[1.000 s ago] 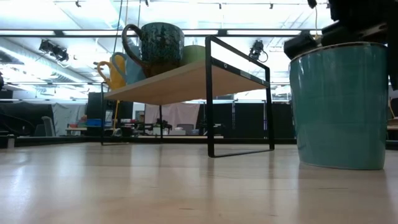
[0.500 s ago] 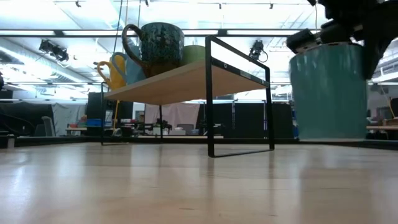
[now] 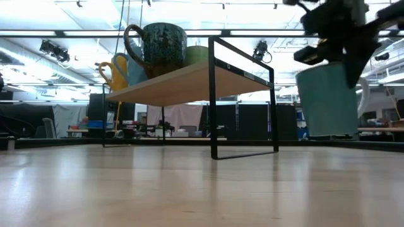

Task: Place coffee mugs
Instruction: Put the blue mug on the shelf

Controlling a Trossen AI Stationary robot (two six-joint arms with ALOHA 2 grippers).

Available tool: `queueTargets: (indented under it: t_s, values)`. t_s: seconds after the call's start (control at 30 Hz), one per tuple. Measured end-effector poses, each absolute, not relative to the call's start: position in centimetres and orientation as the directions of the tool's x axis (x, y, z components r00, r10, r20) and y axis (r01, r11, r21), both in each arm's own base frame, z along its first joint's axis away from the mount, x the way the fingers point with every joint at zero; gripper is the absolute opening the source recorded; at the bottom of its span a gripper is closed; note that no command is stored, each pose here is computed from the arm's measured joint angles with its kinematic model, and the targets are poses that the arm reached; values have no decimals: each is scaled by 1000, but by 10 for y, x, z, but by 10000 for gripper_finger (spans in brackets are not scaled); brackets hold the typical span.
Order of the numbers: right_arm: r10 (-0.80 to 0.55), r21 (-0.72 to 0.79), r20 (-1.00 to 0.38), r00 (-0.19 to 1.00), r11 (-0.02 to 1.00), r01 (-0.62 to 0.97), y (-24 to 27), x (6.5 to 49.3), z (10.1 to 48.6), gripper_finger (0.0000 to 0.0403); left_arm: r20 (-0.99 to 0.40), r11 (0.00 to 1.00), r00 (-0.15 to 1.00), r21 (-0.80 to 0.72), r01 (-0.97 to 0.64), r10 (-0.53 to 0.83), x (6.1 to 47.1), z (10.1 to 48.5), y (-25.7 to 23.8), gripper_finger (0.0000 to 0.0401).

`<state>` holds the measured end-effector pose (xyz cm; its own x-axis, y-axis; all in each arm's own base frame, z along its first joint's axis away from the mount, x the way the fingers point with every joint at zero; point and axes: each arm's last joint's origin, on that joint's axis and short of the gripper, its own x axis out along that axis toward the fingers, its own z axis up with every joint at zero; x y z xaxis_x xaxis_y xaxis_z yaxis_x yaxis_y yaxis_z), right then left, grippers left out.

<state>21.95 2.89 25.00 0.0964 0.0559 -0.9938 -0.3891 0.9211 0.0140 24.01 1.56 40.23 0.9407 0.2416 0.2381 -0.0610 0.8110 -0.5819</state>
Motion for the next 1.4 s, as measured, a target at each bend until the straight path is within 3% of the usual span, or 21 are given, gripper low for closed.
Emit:
queueTargets:
  t_s: [0.4,0.63,0.8,1.0,1.4]
  values:
    - [-154,-197,-975,158,932,-304,-37,208,265,44,239,812,948,-582,-33,210,240,402,8,116]
    - [-290,-348,-935,203,859,-375,-64,210,268,44,239,812,949,-582,-28,204,241,402,6,116]
    - [-319,-403,-913,253,802,-442,-69,215,278,44,239,812,949,-582,-28,204,241,402,6,116]
    - [-340,-481,-865,370,773,-414,-70,223,315,42,239,813,949,-582,-28,204,241,402,6,116]
    - [-193,-509,-784,590,744,-432,-53,231,372,41,233,826,951,-563,-39,204,241,402,6,116]
